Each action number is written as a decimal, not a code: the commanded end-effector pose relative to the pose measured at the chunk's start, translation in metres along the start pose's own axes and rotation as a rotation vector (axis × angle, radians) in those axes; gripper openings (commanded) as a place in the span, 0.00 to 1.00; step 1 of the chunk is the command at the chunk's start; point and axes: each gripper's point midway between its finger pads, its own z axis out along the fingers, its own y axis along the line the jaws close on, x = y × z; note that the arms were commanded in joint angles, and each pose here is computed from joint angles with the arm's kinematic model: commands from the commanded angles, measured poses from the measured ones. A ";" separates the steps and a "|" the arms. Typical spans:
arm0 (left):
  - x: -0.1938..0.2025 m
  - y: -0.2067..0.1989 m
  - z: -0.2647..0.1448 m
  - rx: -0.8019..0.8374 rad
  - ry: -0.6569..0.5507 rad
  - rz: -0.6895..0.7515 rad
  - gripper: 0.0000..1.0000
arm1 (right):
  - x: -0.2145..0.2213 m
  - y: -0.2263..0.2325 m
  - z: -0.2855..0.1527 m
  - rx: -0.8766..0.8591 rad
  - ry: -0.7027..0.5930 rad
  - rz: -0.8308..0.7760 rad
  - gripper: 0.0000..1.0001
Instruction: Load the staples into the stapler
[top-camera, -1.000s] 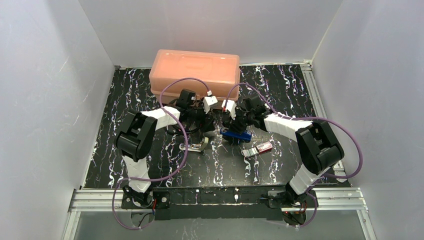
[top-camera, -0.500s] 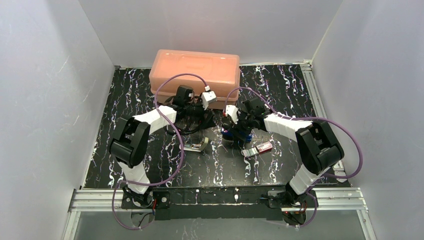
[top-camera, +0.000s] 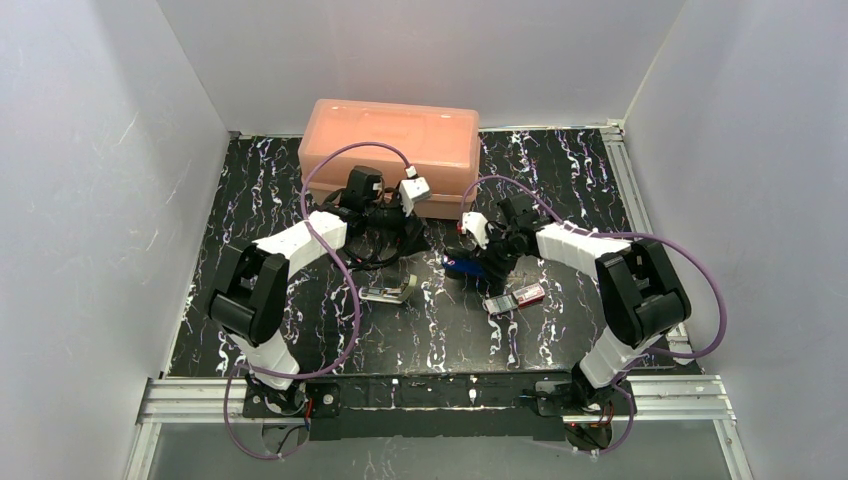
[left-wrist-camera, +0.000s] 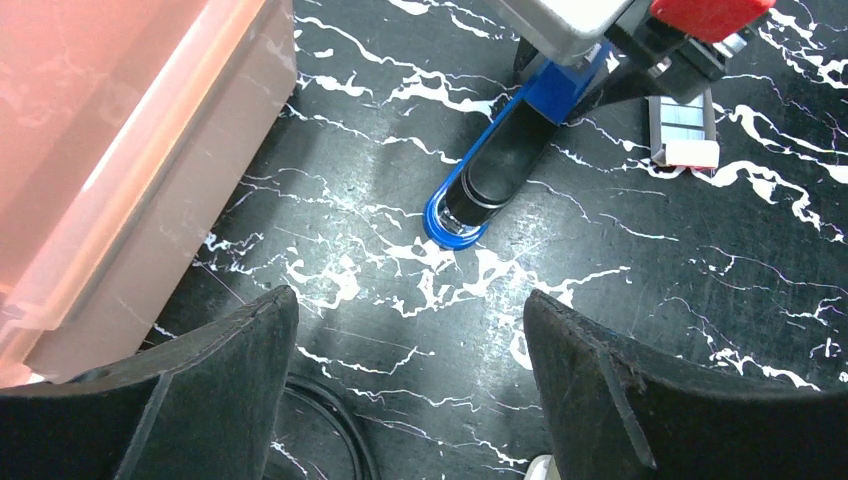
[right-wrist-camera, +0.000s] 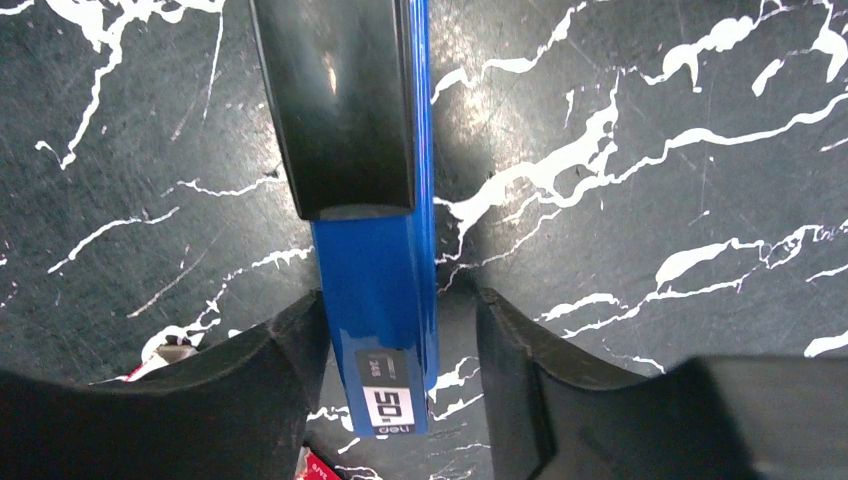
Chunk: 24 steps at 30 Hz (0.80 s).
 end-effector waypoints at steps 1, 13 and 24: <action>-0.012 -0.008 -0.011 0.022 -0.015 0.002 0.81 | -0.020 -0.006 -0.015 0.003 -0.057 -0.026 0.49; -0.019 -0.020 -0.008 0.079 -0.007 -0.195 0.90 | -0.045 -0.012 -0.023 0.047 -0.172 -0.055 0.05; -0.048 -0.030 -0.009 0.147 -0.033 -0.429 0.88 | -0.078 -0.020 -0.051 0.120 -0.294 -0.122 0.02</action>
